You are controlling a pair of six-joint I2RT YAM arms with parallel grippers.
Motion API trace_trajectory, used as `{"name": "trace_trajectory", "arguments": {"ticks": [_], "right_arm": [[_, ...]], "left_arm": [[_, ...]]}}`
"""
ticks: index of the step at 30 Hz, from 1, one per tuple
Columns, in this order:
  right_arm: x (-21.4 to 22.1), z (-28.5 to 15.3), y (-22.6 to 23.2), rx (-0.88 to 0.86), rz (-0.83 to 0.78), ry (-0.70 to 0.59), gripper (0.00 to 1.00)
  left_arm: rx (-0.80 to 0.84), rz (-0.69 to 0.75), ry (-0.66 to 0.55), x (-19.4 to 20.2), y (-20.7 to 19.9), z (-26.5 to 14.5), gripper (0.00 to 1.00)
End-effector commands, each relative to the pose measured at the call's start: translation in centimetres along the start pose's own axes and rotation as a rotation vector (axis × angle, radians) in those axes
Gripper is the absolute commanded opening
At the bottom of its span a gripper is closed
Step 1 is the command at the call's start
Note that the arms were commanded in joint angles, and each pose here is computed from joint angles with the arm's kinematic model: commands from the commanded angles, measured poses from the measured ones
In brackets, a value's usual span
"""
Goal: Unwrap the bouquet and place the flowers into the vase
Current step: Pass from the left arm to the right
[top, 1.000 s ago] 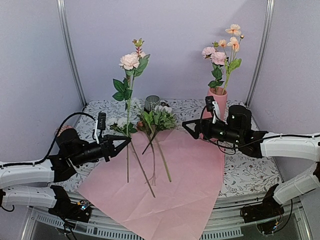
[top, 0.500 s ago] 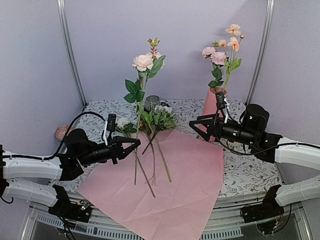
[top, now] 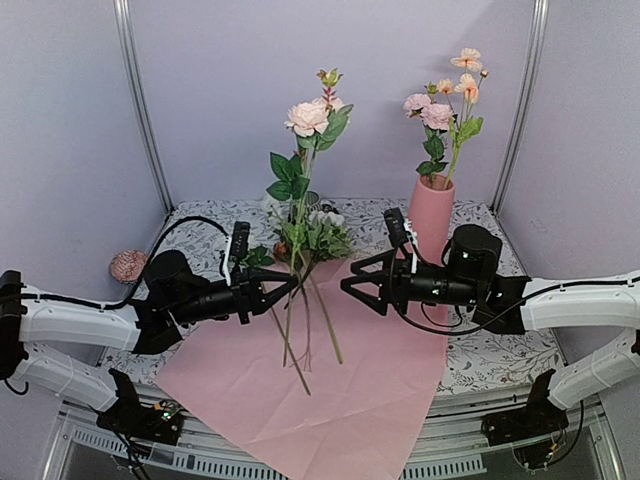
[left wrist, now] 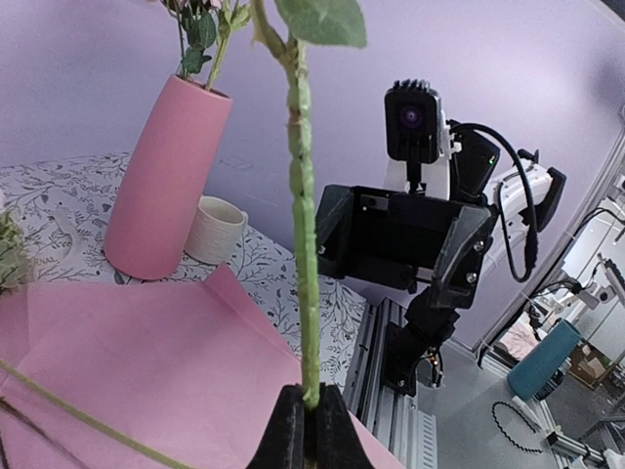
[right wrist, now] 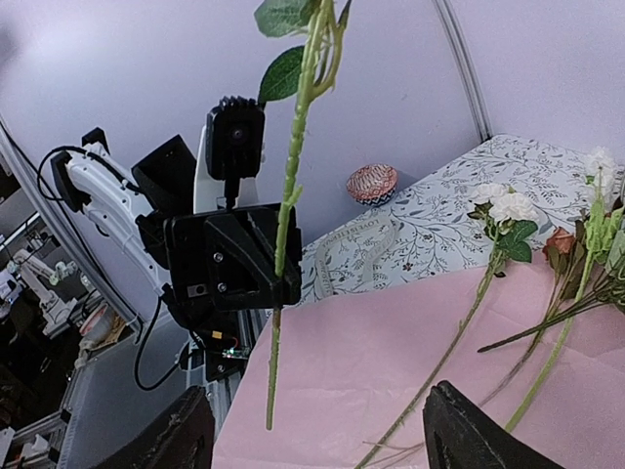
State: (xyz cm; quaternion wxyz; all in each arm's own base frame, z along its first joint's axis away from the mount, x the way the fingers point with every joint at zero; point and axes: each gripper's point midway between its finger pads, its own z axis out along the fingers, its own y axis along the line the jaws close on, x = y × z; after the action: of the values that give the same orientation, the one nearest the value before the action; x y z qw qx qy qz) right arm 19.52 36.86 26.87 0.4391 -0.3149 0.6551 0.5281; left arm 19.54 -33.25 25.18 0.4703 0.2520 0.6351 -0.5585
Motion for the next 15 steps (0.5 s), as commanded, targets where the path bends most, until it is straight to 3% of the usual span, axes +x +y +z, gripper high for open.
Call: {"name": "trace_trajectory", "arguments": {"ticks": [1, 15], "right_arm": [[-1.8, 1.4, 2.2, -0.08, -0.056, -0.058, 0.74], [-3.3, 4.1, 3.2, -0.149, -0.082, -0.09, 0.59]], "left_arm": [[0.07, 0.034, -0.041, -1.5, -1.8, 0.7, 0.0], [0.108, 0.047, -0.031, -0.9, -2.0, 1.4, 0.0]]}}
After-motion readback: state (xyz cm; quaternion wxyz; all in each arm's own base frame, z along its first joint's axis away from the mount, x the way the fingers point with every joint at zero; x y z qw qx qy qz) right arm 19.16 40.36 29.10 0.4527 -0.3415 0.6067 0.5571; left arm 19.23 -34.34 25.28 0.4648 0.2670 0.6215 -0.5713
